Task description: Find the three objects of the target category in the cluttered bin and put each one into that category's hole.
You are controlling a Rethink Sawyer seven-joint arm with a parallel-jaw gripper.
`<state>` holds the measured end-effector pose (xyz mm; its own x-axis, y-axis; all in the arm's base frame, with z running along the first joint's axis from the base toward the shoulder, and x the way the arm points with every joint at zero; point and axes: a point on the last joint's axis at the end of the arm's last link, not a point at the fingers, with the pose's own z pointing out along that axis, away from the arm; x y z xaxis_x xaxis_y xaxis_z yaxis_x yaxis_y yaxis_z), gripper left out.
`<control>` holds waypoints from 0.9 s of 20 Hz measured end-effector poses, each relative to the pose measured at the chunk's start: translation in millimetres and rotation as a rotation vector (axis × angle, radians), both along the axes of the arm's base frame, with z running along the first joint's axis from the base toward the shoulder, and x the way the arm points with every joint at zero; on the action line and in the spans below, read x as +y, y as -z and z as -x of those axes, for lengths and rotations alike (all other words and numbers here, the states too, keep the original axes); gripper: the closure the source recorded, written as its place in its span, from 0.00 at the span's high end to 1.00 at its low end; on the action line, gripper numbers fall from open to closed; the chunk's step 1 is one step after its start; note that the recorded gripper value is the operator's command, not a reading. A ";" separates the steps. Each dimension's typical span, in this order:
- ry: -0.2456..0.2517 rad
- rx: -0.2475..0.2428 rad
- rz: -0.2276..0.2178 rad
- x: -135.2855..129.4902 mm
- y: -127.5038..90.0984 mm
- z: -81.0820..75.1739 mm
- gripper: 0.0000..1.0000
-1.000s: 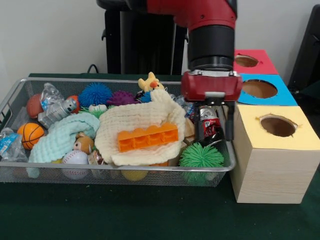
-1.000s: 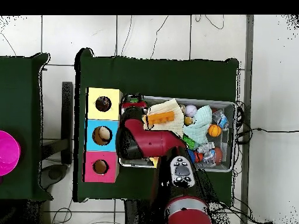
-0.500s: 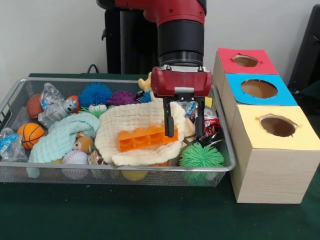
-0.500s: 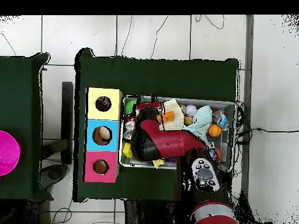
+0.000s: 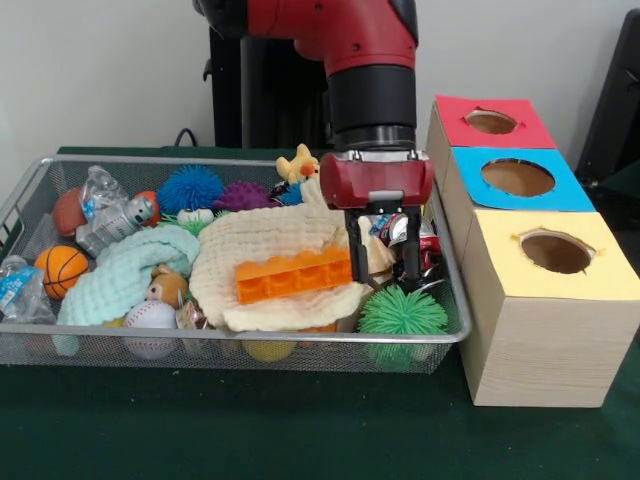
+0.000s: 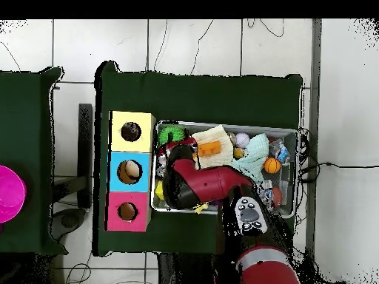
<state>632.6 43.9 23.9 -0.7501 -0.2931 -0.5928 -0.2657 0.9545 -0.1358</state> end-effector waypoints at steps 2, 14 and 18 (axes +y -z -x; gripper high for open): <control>-0.030 0.021 0.003 9.8 11.8 9.2 1.00; -0.144 0.068 0.102 34.2 65.7 47.7 1.00; -0.192 0.028 0.152 20.6 76.8 48.3 1.00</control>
